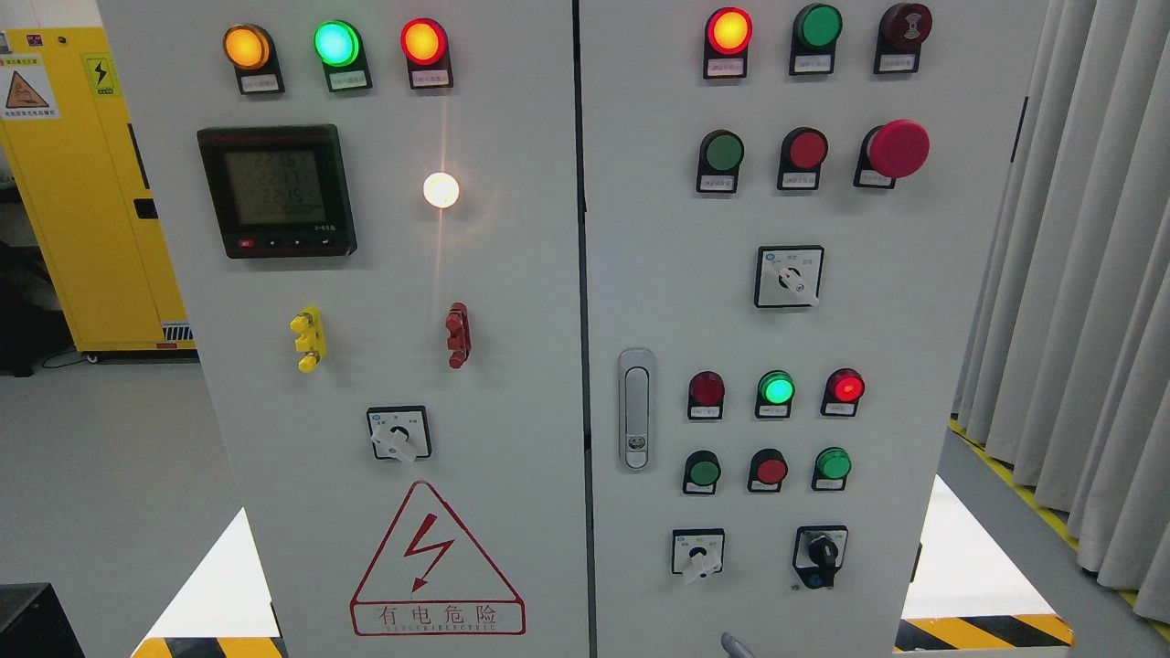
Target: Press green start button
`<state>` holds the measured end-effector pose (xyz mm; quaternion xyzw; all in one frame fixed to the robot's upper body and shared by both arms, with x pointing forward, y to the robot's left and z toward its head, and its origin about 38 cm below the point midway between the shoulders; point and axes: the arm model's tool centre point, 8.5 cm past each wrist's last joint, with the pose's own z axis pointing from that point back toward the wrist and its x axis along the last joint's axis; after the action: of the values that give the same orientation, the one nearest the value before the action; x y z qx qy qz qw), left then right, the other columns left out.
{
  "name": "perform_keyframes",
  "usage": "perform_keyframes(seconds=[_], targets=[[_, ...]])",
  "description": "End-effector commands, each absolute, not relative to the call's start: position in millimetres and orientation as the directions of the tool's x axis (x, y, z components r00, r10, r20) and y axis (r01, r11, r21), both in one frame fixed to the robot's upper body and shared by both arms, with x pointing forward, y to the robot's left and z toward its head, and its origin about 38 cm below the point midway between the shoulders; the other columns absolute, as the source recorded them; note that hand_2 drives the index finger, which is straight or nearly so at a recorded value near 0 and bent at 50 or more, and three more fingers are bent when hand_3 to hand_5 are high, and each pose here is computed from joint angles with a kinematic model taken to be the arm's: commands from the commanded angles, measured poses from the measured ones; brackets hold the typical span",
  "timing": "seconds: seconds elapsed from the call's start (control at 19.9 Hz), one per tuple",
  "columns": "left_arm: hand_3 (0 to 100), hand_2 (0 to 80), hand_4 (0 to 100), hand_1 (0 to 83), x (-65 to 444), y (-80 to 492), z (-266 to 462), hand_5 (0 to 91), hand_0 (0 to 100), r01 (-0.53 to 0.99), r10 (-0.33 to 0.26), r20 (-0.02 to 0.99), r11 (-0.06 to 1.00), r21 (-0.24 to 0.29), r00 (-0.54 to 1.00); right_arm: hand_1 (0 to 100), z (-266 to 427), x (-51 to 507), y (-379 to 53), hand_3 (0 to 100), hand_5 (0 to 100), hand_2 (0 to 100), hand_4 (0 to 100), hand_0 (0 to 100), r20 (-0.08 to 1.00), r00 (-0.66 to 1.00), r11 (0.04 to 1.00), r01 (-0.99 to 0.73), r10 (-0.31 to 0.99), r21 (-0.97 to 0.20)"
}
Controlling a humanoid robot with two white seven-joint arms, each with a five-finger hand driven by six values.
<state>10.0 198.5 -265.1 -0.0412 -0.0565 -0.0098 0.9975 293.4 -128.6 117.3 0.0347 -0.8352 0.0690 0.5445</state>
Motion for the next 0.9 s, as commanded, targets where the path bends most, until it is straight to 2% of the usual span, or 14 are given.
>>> perform_keyframes(seconds=[0.0, 0.85], targets=[[0, 0.0, 0, 55.6, 9.9, 197.6, -265.1, 0.0, 12, 0.024, -0.014, 0.113, 0.996, -0.083, 0.993, 66, 117.4, 293.1, -128.2, 0, 0, 0, 0, 59, 0.914, -0.404, 0.988, -0.134, 0.017, -0.077], [0, 0.0, 0, 55.6, 9.9, 198.6, -265.1, 0.0, 12, 0.024, -0.015, 0.113, 0.996, -0.081, 0.993, 66, 119.3, 292.5, -129.2, 0, 0, 0, 0, 59, 0.91, -0.413, 0.988, -0.128, 0.027, -0.087]])
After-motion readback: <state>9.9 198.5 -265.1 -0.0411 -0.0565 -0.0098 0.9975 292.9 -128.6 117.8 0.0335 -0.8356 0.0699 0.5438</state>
